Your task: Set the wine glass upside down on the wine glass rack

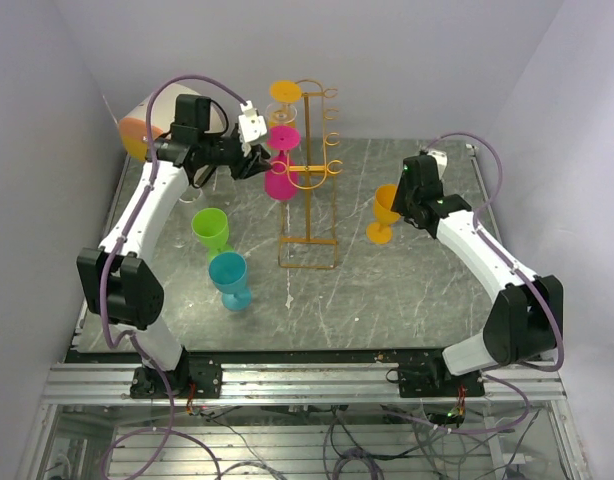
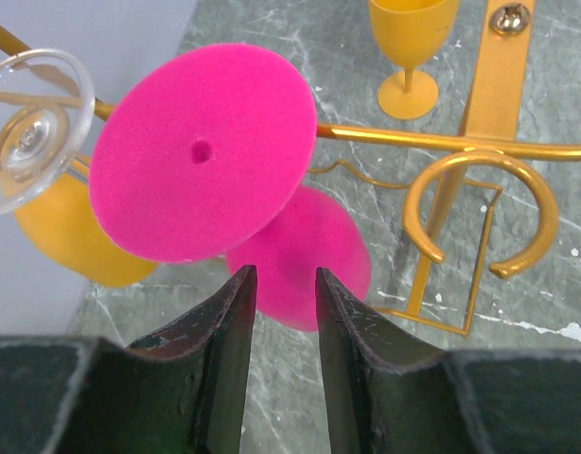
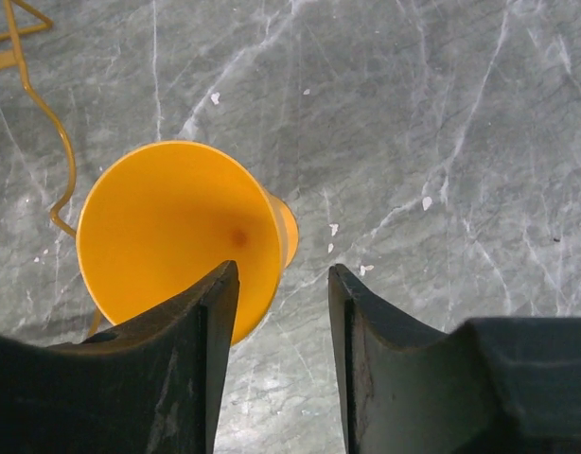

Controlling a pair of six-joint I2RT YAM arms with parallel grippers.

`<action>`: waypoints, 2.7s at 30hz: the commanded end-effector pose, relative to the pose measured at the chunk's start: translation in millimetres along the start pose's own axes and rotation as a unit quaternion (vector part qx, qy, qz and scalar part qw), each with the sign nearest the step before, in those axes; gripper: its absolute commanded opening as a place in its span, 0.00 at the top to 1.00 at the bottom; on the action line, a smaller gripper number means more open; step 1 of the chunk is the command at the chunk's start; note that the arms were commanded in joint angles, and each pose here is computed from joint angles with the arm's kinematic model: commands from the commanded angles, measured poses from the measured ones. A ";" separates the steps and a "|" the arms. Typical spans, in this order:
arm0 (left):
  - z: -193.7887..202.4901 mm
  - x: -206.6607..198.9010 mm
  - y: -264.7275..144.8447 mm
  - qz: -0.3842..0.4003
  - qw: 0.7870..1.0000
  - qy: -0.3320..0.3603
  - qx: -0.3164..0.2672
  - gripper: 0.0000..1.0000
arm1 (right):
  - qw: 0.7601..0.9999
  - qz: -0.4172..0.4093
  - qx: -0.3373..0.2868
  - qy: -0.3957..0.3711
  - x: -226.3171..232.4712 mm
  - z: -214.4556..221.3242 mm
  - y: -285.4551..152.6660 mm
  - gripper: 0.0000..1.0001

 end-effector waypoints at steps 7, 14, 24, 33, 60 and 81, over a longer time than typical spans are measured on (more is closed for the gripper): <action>-2.5 -20.1 -24.3 -0.038 0.999 0.008 0.034 0.57 | 1.000 -0.007 0.005 -0.011 3.8 5.1 14.1 0.88; -16.2 -42.6 -59.3 -0.084 0.993 -0.033 0.071 0.57 | 1.000 0.009 0.016 -0.017 -4.9 3.9 0.8 1.00; -83.8 -76.1 -142.0 -0.264 0.947 -0.177 0.050 0.04 | 0.982 -0.036 -0.183 0.032 -36.0 -98.9 -133.0 1.00; -160.2 -101.1 -143.3 -0.098 0.900 -0.390 -0.167 0.04 | 0.862 -0.132 -0.472 0.128 -52.0 -173.9 -242.6 1.00; -193.4 -24.1 -95.1 0.017 0.616 -0.727 -0.304 0.04 | 0.668 -0.210 -0.697 0.157 117.3 -168.3 -256.2 1.00; -175.2 -6.3 -70.3 0.007 0.607 -0.737 -0.298 0.30 | 0.674 -0.262 -0.682 0.106 208.4 -136.6 -248.1 1.00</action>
Point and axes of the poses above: each gripper's point midway between its finger pads, its own y axis out along the fingers, its own x axis along the line the jaws close on, z = x × y, the point moved 6 cm from there along -y, back along the fingers, and after that the axes turned 7 degrees about -y, right-handed, at the moved point
